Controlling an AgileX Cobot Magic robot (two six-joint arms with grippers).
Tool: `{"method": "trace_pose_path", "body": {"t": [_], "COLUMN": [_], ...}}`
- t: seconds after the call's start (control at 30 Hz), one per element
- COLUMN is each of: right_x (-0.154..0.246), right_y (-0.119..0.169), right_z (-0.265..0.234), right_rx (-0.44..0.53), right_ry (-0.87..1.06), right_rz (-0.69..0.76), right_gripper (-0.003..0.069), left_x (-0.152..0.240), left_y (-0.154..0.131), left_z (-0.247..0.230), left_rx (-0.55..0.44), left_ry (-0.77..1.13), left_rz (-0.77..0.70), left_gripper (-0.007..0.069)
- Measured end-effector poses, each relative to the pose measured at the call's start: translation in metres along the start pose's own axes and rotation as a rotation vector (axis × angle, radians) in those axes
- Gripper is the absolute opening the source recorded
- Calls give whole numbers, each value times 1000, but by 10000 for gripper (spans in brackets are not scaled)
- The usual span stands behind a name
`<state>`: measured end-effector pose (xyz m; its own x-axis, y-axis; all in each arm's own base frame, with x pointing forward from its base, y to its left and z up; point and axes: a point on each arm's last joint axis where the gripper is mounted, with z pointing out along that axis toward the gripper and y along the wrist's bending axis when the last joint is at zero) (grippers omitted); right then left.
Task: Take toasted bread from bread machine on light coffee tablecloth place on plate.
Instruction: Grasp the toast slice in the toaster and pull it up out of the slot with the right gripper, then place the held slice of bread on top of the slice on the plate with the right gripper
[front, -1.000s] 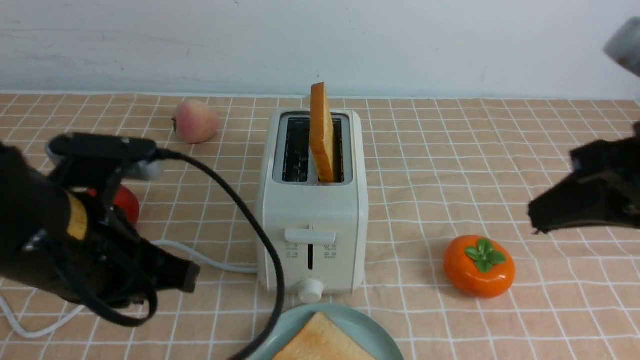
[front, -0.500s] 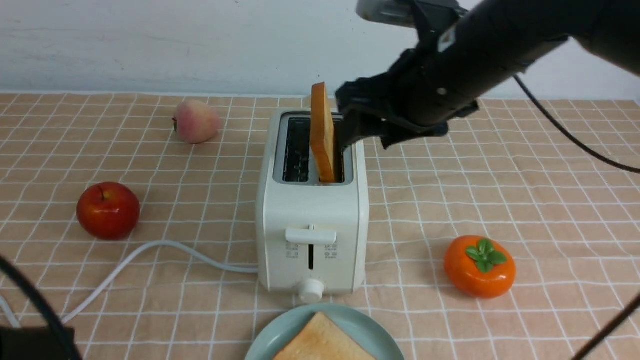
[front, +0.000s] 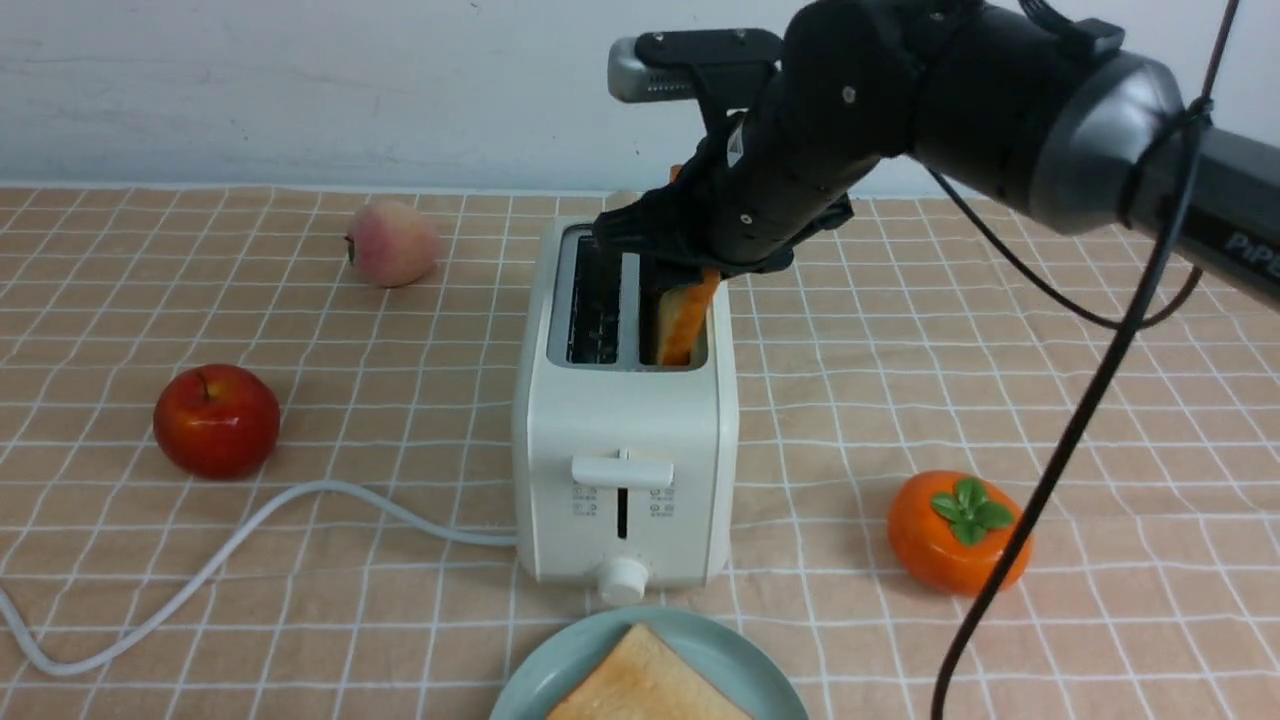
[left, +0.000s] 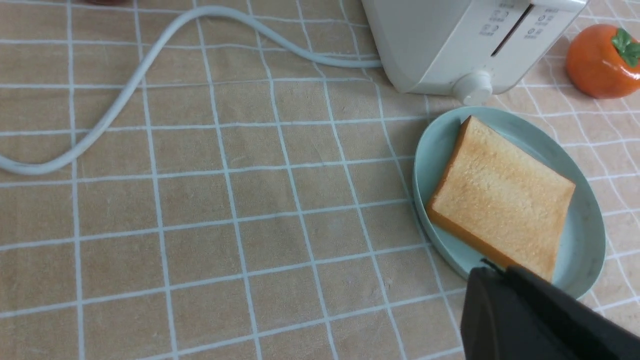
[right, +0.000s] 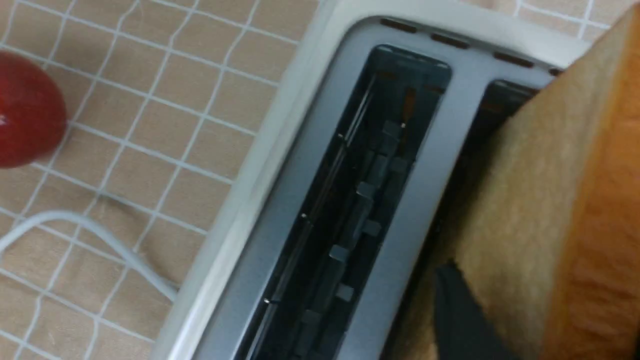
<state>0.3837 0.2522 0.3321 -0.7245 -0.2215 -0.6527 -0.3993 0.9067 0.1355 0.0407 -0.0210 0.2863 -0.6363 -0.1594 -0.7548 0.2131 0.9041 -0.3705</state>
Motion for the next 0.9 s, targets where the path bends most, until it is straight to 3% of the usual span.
{"method": "trace_pose_path", "body": {"t": [0.07,0.23,0.5,0.7,0.83,0.9], "right_x": [-7,-22,10,55,117,129], "right_y": [1,2,-6,-4,2,5], "right_z": [-17,-113,-229,-228,-171,-155], "right_rx": [-2,-6,-4,-111,-286,-344], "right_ry": [-25,-130,-129,3,303,345], "right_rz": [1,-76,-152,-135,-133,-134], "right_gripper": [89,110,110,110,110,110], "left_x": [-1,-4,-12,-13,-12,-12], "left_y": [1,4,6,5,6,6], "left_z": [0,0,0,0,0,0], "left_rx": [-12,-47,-66,-63,-66,-68], "left_ry": [-6,-46,-128,-143,-138,-134], "left_rz": [11,52,104,110,110,110], "left_gripper": [-14,-14,-14,-14,-14,-14]}}
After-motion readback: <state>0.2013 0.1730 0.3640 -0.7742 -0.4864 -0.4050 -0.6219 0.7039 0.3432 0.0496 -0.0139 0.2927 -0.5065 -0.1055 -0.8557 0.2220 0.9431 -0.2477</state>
